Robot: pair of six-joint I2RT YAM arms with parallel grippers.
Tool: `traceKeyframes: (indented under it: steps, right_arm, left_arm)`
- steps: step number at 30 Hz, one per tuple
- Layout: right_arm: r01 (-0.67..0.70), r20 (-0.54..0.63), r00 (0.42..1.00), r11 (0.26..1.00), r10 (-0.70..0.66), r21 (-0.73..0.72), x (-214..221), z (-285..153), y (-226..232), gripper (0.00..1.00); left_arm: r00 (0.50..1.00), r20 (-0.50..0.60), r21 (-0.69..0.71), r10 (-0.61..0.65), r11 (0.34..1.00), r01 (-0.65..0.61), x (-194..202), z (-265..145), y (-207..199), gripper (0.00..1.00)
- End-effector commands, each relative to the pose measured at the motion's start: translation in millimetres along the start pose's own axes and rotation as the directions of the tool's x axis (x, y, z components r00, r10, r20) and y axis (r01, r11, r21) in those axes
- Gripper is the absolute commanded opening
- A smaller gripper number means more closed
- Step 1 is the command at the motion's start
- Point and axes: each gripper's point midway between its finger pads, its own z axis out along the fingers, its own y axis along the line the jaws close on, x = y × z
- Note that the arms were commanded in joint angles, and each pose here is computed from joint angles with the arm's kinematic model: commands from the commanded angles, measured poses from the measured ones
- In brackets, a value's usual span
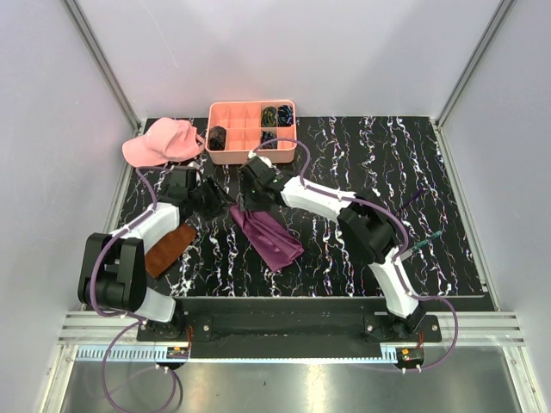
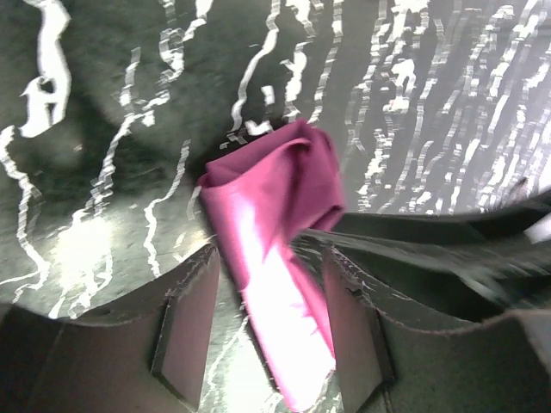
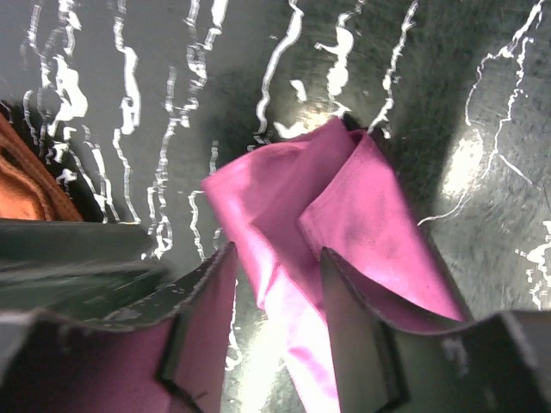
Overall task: Fold the napkin into a case and place the utensils inside
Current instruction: Grasp the top corner of the smaller rectangle folded napkin at the center of the board.
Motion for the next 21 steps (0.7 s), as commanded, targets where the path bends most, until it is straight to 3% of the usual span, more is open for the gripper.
traceKeyframes:
  steps: [1,5,10,13,21]
  right_arm:
    - [-0.063,0.019,0.998,0.984,0.067,-0.167,-20,-16,18,0.49]
    - [-0.057,0.024,0.998,0.974,0.064,-0.22,-24,-25,23,0.47]
    - [-0.071,-0.016,0.997,0.948,0.07,-0.309,-23,-21,32,0.34]
    - [-0.106,-0.061,0.994,0.924,0.09,-0.367,-20,-16,40,0.25]
    - [-0.139,-0.099,0.989,0.907,0.108,-0.398,-16,-14,39,0.23]
  left_arm:
    - [0.999,-0.001,0.092,0.034,0.995,-0.034,-12,-1,-28,0.54]
    - [0.999,0.004,0.115,0.049,0.992,-0.05,-12,-2,-34,0.57]
    - [0.995,-0.045,0.137,0.084,0.988,-0.078,-9,8,-48,0.66]
    - [0.991,-0.072,0.106,0.11,0.989,-0.102,-8,13,-51,0.63]
    - [0.984,-0.076,-0.027,0.16,0.986,-0.163,-12,23,-36,0.56]
